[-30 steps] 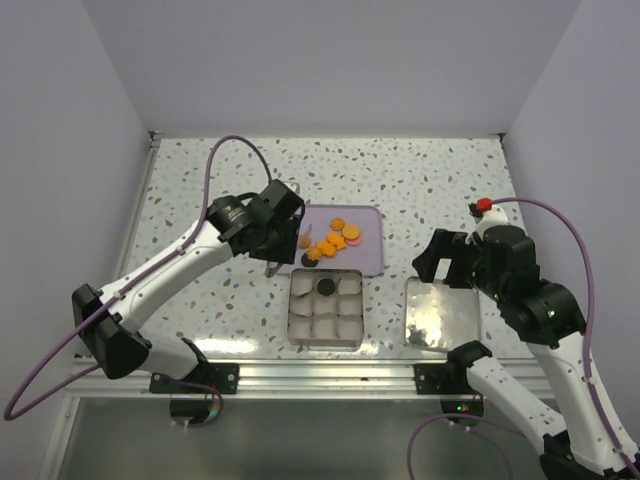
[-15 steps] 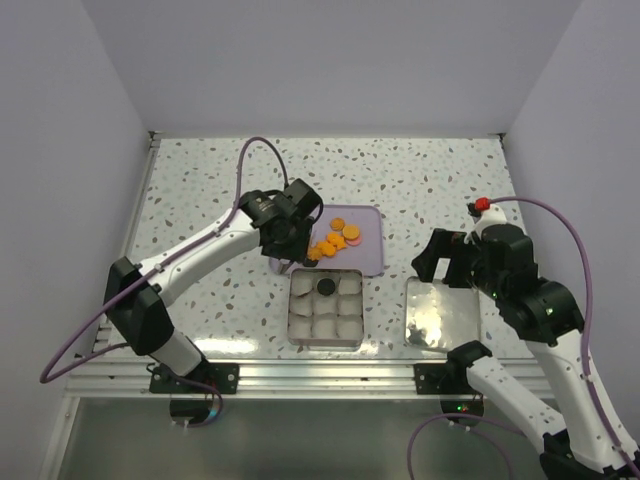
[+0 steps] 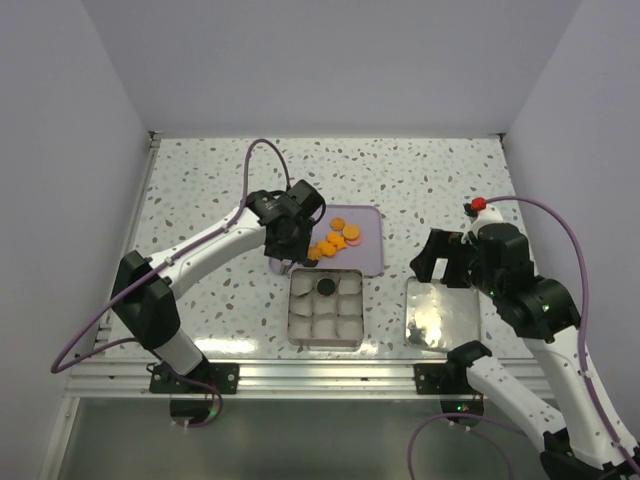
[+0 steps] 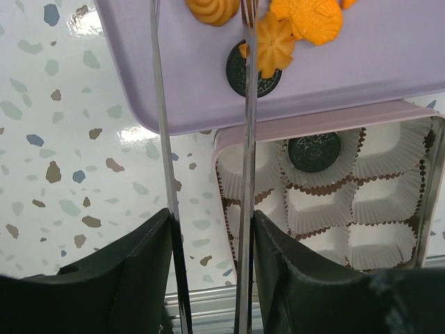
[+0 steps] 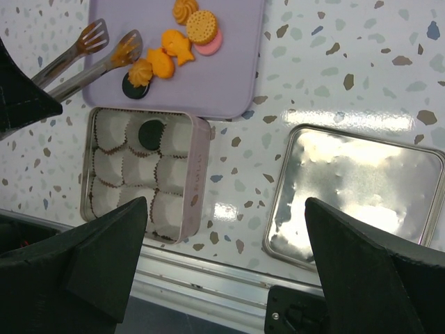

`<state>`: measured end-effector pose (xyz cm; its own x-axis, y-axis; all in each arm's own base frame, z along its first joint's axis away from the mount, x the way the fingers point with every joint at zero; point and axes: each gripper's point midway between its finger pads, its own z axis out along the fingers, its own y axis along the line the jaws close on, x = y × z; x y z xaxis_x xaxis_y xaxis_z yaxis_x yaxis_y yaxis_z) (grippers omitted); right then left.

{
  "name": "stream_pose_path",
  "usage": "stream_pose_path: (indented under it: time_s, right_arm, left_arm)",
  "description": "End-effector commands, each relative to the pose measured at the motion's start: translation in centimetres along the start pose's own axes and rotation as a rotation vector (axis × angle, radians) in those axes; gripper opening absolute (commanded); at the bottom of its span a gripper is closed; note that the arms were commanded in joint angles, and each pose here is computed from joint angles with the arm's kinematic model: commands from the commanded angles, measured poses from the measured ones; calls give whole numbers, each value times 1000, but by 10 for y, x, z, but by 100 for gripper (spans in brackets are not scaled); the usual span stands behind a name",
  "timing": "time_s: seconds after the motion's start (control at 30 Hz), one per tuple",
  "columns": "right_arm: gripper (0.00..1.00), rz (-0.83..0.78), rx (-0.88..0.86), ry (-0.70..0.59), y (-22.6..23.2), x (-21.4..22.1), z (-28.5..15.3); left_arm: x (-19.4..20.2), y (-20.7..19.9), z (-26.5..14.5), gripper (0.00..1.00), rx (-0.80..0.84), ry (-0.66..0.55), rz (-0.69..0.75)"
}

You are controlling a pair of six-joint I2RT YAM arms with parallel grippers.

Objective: Pack the cookies

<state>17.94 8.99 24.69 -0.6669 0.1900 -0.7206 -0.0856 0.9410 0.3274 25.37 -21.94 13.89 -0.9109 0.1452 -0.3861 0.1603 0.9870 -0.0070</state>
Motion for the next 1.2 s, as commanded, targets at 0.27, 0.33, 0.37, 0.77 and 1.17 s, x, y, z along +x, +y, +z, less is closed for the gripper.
stream_pose_path:
  time_s: [0.27,0.33,0.37,0.77,1.17]
  right_arm:
    - [99,-10,-20,-1,5,-1,4]
    - [99,-10,-18,0,4,-1,4]
    - [99,-10,-21,-2,5,-1,3]
    - [99,-12,-26,-7,6,-3,0]
    - [99,-16,-41,-11,10,-5,-4]
  left_arm:
    - [12,7,18,49,-19,21,0]
    - [14,8,19,49,-20,24,-1]
    - [16,8,20,49,-21,29,-2]
    - [25,4,17,35,37,35,-29]
    - [-3,1,-34,33,103,-71,-71]
